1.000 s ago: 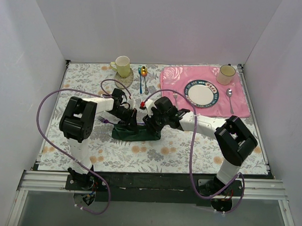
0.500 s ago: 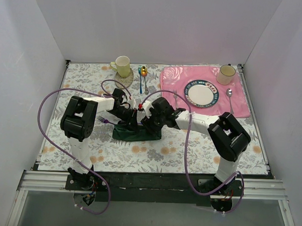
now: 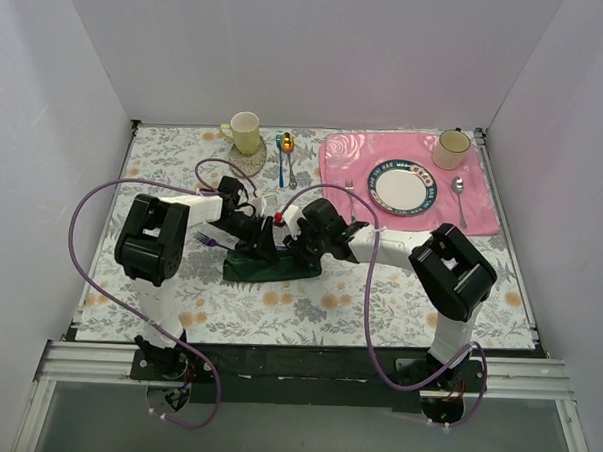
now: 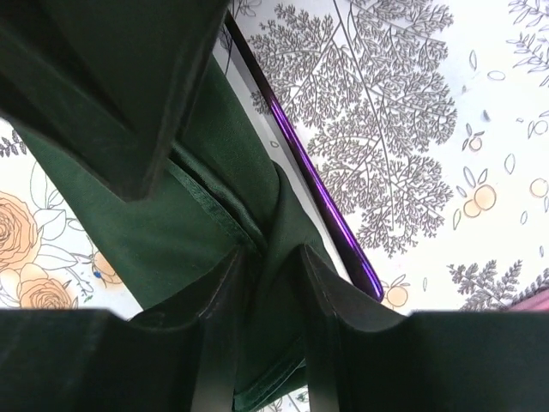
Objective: Fold the napkin into a case and place the utensils inside
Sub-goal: Stuff the top corner of the smaller-rectangle-folded napkin at the center of the board.
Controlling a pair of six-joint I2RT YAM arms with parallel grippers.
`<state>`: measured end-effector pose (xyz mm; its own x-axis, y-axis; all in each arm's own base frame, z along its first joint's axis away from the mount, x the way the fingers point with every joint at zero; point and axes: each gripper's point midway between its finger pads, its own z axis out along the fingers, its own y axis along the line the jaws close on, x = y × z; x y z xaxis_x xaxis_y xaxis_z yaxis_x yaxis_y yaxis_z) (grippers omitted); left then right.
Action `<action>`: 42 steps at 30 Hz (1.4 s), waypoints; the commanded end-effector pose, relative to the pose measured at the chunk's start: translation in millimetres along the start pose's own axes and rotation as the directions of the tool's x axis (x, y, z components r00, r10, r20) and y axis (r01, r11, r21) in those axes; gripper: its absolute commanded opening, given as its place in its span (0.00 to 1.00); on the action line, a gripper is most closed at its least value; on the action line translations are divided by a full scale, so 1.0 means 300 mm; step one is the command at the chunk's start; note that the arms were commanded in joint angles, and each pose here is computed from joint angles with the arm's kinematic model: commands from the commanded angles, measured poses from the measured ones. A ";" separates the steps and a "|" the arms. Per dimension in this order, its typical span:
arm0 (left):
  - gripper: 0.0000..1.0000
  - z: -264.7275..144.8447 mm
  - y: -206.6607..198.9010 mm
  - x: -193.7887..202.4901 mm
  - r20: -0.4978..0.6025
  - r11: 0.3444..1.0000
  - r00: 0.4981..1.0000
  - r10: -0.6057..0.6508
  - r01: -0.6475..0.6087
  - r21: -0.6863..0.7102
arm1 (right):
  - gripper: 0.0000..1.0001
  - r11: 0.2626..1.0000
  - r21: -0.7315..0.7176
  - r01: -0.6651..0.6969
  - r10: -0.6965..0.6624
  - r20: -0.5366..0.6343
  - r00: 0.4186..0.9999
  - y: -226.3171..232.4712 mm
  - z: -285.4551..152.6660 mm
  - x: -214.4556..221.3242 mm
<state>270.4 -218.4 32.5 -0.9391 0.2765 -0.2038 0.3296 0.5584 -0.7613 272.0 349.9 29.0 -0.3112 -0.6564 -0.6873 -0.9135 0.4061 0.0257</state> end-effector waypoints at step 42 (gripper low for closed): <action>0.33 0.017 -0.037 0.093 -0.040 0.901 0.906 0.422 -0.424 -0.088 | 0.24 0.968 -0.193 0.162 -0.152 0.063 0.986 0.136 -0.035 0.091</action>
<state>241.8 -214.4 32.3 -0.7324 0.4878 -0.4750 0.6797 0.4831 -0.5519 239.5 351.2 30.3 -0.1140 -0.6273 -0.7704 -0.9834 0.1813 -0.0022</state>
